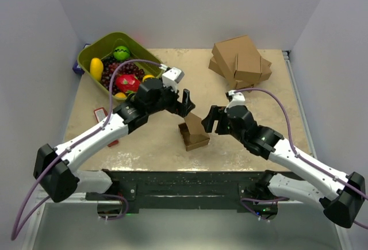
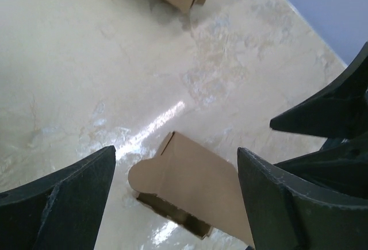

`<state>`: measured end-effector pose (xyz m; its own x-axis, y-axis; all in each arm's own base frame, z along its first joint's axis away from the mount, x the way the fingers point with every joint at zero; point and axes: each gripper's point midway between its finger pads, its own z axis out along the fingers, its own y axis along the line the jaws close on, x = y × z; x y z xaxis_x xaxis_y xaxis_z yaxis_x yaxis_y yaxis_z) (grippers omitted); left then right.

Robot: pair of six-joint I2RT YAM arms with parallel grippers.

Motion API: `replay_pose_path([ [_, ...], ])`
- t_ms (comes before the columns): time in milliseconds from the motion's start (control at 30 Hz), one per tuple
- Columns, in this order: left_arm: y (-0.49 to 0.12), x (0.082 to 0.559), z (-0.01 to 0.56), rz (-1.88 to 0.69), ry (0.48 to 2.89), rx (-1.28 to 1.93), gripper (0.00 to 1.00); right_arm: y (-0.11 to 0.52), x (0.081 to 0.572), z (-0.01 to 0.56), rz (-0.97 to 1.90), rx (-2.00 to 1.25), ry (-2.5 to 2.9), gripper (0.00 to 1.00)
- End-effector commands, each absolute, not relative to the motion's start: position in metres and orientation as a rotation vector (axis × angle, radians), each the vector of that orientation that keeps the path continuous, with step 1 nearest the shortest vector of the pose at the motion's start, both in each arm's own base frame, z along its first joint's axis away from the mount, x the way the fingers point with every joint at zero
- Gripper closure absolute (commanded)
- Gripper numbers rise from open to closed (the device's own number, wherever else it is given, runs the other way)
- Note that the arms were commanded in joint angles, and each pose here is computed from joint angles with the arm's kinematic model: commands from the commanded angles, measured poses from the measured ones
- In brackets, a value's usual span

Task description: Fold the paper box

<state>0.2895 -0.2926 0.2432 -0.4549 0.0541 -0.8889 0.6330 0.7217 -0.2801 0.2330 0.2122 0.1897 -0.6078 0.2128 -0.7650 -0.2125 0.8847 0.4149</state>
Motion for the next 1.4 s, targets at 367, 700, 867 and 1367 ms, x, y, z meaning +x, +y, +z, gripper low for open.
replay_pose_path([
  [367, -0.286, 0.292, 0.18, -0.636, 2.073, 0.699, 0.1, 0.254, 0.227, 0.183, 0.785, -0.104, 2.153, 0.32],
  [700, -0.285, 0.289, 0.155, -0.625, 2.14, 0.735, 0.1, 0.256, 0.222, 0.172, 0.79, -0.125, 2.178, 0.38],
  [867, -0.281, 0.282, 0.145, -0.62, 2.168, 0.747, 0.11, 0.257, 0.222, 0.165, 0.777, -0.133, 2.197, 0.39],
  [1367, -0.262, 0.272, 0.119, -0.544, 2.236, 0.769, 0.11, 0.262, 0.22, 0.15, 0.748, -0.157, 2.248, 0.4],
])
